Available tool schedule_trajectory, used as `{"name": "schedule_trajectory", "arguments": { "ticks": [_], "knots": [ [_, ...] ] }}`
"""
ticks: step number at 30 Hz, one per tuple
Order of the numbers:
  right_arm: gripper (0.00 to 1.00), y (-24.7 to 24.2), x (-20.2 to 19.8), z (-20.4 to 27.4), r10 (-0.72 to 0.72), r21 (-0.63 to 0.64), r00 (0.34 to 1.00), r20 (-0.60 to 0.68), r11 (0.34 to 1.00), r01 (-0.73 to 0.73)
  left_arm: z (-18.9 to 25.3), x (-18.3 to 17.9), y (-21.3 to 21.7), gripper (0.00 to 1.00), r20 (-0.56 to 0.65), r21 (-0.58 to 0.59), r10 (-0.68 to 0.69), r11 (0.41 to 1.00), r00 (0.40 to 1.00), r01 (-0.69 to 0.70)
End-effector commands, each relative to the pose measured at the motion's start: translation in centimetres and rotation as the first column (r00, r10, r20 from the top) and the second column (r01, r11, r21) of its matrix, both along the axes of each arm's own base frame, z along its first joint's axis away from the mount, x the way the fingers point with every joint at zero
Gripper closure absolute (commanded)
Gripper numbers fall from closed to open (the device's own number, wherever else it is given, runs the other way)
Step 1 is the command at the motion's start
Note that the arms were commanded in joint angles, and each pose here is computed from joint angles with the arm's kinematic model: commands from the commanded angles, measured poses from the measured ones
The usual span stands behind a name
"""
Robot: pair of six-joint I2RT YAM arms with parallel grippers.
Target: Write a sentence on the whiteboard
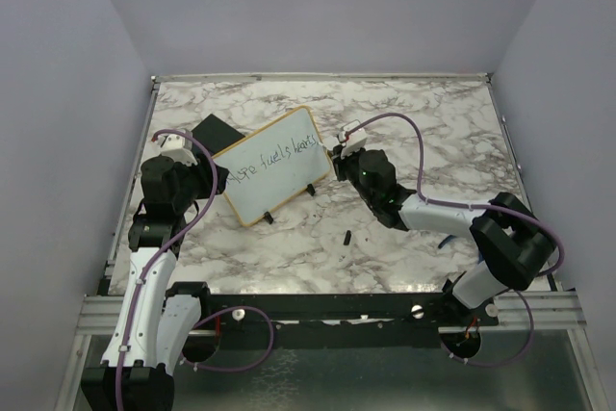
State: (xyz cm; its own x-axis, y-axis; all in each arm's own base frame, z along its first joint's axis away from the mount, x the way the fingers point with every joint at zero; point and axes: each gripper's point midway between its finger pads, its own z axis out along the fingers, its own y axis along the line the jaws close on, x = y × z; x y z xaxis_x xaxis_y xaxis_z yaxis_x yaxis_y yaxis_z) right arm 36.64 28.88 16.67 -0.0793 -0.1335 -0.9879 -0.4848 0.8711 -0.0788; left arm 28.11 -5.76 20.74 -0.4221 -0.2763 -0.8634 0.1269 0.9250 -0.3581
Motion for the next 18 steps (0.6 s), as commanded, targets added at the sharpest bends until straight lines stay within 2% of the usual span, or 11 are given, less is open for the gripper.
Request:
{"name": "schedule_trajectory", "arguments": {
  "ticks": [1, 6, 13, 15, 18],
  "knots": [
    [0.99, -0.3, -0.1, 0.5, -0.017, 0.016, 1.000, 0.013, 1.000, 0.017, 0.3, -0.1, -0.5, 0.50, 0.022, -0.003, -0.024, 1.000, 0.999, 0.024],
    [1.00, -0.8, -0.7, 2.6, -0.019, 0.041, 0.999, 0.040, 0.999, 0.017, 0.3, -0.1, -0.4, 0.50, 0.023, -0.003, -0.021, 1.000, 1.000, 0.021],
    [1.00, -3.0, -3.7, 6.2, 0.001, 0.091, 0.999, 0.039, 0.996, -0.005, 0.6, -0.2, -0.2, 0.50, 0.035, 0.003, -0.010, 1.000, 0.999, 0.010],
    [0.99, -4.1, -4.4, 6.6, -0.024, 0.111, 1.000, 0.018, 0.994, 0.022, 0.9, -0.2, 0.0, 0.46, 0.046, 0.009, 0.001, 1.000, 0.999, -0.001],
    [0.99, -5.7, -4.8, 6.4, -0.087, 0.076, 0.996, -0.030, 0.993, 0.089, 1.6, -0.3, 0.5, 0.37, 0.077, 0.030, 0.019, 0.999, 0.997, -0.021]
  ]
}}
